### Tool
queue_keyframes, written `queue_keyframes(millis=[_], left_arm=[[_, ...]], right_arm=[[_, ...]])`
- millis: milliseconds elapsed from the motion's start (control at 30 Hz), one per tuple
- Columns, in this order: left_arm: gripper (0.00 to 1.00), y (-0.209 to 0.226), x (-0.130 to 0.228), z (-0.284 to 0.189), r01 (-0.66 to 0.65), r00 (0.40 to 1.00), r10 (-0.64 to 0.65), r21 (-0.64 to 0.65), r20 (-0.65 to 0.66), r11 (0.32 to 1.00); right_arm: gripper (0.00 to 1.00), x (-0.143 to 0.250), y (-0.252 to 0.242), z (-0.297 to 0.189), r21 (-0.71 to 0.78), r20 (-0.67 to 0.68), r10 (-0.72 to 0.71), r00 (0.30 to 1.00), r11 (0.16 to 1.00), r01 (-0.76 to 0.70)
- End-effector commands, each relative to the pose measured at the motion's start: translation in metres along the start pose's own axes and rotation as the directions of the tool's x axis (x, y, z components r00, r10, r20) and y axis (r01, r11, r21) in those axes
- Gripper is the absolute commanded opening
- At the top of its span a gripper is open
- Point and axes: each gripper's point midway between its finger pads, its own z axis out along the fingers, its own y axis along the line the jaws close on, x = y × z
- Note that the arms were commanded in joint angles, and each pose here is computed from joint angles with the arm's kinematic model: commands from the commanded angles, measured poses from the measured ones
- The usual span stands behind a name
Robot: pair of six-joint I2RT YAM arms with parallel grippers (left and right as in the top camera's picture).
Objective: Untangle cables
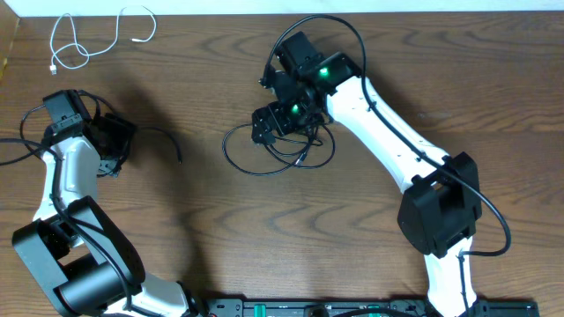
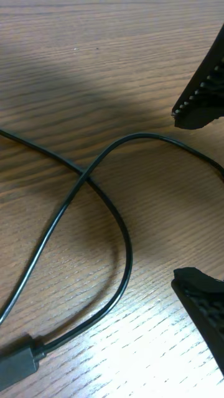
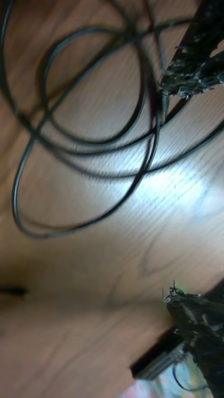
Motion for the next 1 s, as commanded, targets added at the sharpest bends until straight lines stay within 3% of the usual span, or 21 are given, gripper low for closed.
queue_keyframes(millis=[0,233,300,333,433,567,700,967], left_arm=[[0.77,-0.003,-0.001,0.0,-0.025,1.0,0.025,0.013,-0.002,1.0],[0.78,-0.006,0.01,0.001,-0.051,0.998,0.051,0.004,-0.03,0.999],[0.77,-0.017,0.027,-0.005,-0.135,0.983,0.145,0.094,-0.109,0.986],[0.78,-0.036,0.038,-0.014,-0.198,0.962,0.231,0.218,-0.143,0.956],[0.83,-0.063,0.047,-0.04,-0.279,0.932,0.343,0.376,-0.115,0.884],[0.88,-0.082,0.06,-0.078,-0.354,0.908,0.415,0.432,-0.051,0.829],[0.89,-0.109,0.097,-0.109,-0.449,0.855,0.519,0.491,-0.008,0.747],[0.89,-0.131,0.158,-0.111,-0.53,0.762,0.646,0.532,-0.044,0.661]], right_arm=[[0.99,-0.007,-0.03,-0.021,0.069,0.049,0.113,0.992,0.991,-0.116],[0.99,-0.011,-0.055,-0.035,0.049,0.065,0.184,0.981,0.981,-0.188],[0.99,-0.007,-0.061,-0.037,0.056,0.053,0.203,0.978,0.977,-0.206],[0.99,-0.003,-0.065,-0.038,0.066,0.041,0.216,0.975,0.974,-0.219],[0.99,0.005,-0.084,-0.044,0.124,0.028,0.256,0.966,0.958,-0.257],[0.99,0.007,-0.11,-0.055,0.161,0.049,0.304,0.952,0.938,-0.308],[0.99,0.003,-0.138,-0.069,0.164,0.092,0.35,0.932,0.918,-0.361],[0.99,0.006,-0.187,-0.095,0.16,0.157,0.471,0.868,0.855,-0.493]])
